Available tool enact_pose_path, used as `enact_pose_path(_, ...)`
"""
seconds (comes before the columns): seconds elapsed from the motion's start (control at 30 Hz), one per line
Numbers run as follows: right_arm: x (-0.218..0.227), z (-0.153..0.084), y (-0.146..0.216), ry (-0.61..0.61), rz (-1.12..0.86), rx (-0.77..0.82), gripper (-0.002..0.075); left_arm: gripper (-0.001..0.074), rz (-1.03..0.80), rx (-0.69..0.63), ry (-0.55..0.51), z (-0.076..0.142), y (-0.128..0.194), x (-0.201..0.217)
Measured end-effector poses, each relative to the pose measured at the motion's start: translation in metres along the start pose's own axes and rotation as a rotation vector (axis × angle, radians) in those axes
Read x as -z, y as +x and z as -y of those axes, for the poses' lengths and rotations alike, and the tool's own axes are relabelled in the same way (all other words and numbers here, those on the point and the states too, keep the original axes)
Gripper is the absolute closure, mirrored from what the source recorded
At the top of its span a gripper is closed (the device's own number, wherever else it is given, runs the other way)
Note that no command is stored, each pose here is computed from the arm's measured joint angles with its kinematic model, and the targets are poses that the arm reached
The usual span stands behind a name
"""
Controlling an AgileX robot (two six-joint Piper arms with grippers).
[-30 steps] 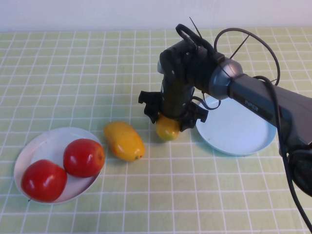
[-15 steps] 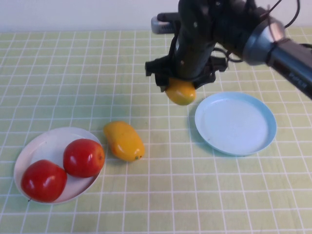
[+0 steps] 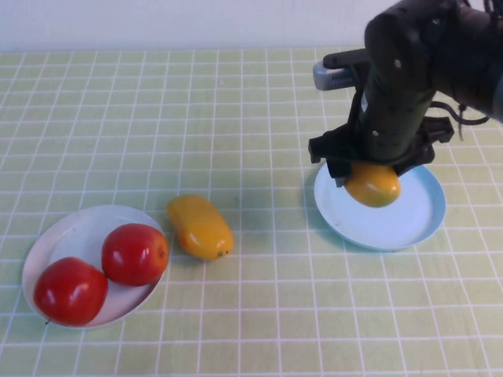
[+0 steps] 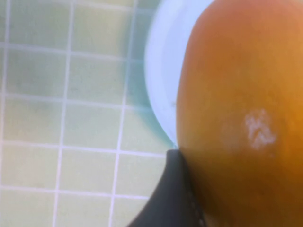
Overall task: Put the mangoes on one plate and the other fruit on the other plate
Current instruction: Put another type of fruit in the right plate
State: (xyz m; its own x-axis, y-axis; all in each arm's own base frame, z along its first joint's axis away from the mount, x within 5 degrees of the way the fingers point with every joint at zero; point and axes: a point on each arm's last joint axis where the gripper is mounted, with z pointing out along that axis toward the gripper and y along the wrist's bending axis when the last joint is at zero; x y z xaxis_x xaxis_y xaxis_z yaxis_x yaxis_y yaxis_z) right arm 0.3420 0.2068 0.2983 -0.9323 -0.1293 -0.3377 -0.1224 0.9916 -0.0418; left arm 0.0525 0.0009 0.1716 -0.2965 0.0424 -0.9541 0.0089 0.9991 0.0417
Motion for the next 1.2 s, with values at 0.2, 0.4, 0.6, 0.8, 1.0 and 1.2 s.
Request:
enact_pose_path(0.2, -0.002, 0.006, 0.014, -0.034, 0.039, 0.006, 0.0202, 0.0735, 0.000, 0.000, 0.000, 0.000, 0.000, 0.000)
enact_pose_path(0.4, -0.039, 0.000, 0.012, -0.019, -0.015, 0.013, 0.0202, 0.0735, 0.000, 0.000, 0.000, 0.000, 0.000, 0.000)
enact_pose_path(0.6, -0.073, 0.002, 0.010, -0.009, -0.063, -0.006, 0.0202, 0.0735, 0.000, -0.001, 0.000, 0.000, 0.000, 0.000)
enact_pose_path(0.8, -0.080, -0.001, 0.008, -0.026, -0.056, -0.014, 0.0202, 0.0735, 0.000, -0.001, 0.000, 0.000, 0.000, 0.000)
enact_pose_path(1.0, -0.080, 0.000, 0.008, -0.026, -0.058, -0.016, 0.0181, 0.0735, 0.000, -0.001, 0.000, 0.000, 0.000, 0.000)
enact_pose_path(1.2, -0.074, 0.003, 0.006, -0.027, -0.041, -0.020, 0.0171, 0.0735, 0.000, -0.001, 0.000, 0.000, 0.000, 0.000)
